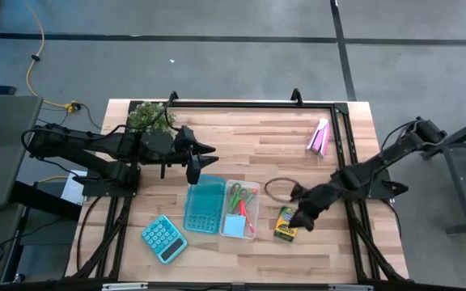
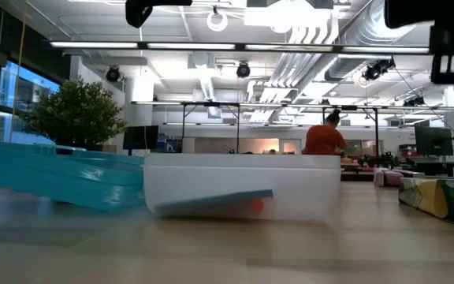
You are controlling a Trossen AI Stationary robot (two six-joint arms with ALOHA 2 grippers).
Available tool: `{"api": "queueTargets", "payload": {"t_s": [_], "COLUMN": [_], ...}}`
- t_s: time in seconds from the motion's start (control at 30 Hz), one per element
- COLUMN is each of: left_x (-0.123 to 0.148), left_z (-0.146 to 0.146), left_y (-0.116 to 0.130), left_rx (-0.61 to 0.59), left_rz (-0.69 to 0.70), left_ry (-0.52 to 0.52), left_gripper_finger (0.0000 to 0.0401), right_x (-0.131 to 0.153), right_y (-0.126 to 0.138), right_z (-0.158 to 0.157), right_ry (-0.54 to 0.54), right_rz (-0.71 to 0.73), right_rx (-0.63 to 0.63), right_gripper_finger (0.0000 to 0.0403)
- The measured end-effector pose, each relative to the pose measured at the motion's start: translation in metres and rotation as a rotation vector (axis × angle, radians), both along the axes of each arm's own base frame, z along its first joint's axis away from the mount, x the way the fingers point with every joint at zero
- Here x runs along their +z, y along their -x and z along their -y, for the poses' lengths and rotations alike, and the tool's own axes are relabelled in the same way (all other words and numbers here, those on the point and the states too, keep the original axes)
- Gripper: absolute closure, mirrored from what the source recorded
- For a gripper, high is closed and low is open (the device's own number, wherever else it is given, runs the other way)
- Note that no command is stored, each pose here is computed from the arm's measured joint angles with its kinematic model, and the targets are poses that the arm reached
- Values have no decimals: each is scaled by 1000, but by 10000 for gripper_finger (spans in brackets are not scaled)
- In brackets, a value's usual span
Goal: Pack school essentials
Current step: Put the yellow crayon box into the blue supply box
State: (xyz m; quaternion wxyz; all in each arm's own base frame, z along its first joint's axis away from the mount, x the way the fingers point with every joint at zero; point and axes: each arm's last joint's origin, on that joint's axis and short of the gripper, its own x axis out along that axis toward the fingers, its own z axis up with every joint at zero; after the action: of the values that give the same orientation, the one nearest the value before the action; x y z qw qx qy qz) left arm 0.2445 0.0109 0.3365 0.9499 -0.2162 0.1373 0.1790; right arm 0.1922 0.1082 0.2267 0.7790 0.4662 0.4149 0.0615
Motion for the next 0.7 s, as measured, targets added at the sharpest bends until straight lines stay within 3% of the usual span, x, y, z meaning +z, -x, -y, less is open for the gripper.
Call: {"api": "queueTargets", "payload": {"t_s": [0.13,0.23,0.4,0.5,0.57,0.7], "left_x": [0,0,0,0,0,0], "left_z": [0,0,1,2,3,3], "left_y": [0,0,0,0,-1,-1], "left_rx": [-7,-10,-54,-92,-111,-121], "left_rz": [-7,-10,-20,-19,-19,-23], "left_ry": [-20,-24,-49,-39,-33,-46], "left_gripper_finger": [236,236,236,236,236,236], "right_x": [2,-11,-44,-58,-64,-72], "right_y": [-7,-5,0,-6,-16,-33], "right_z": [-23,-43,-78,-94,-100,-96], "right_ry": [15,-15,-180,-272,-326,-339], "right_rz": [-183,-360,-630,-649,-577,-477], "right_rx": [26,-30,-290,-389,-435,-503], "right_gripper_finger": [212,181,171,171,171,196]}}
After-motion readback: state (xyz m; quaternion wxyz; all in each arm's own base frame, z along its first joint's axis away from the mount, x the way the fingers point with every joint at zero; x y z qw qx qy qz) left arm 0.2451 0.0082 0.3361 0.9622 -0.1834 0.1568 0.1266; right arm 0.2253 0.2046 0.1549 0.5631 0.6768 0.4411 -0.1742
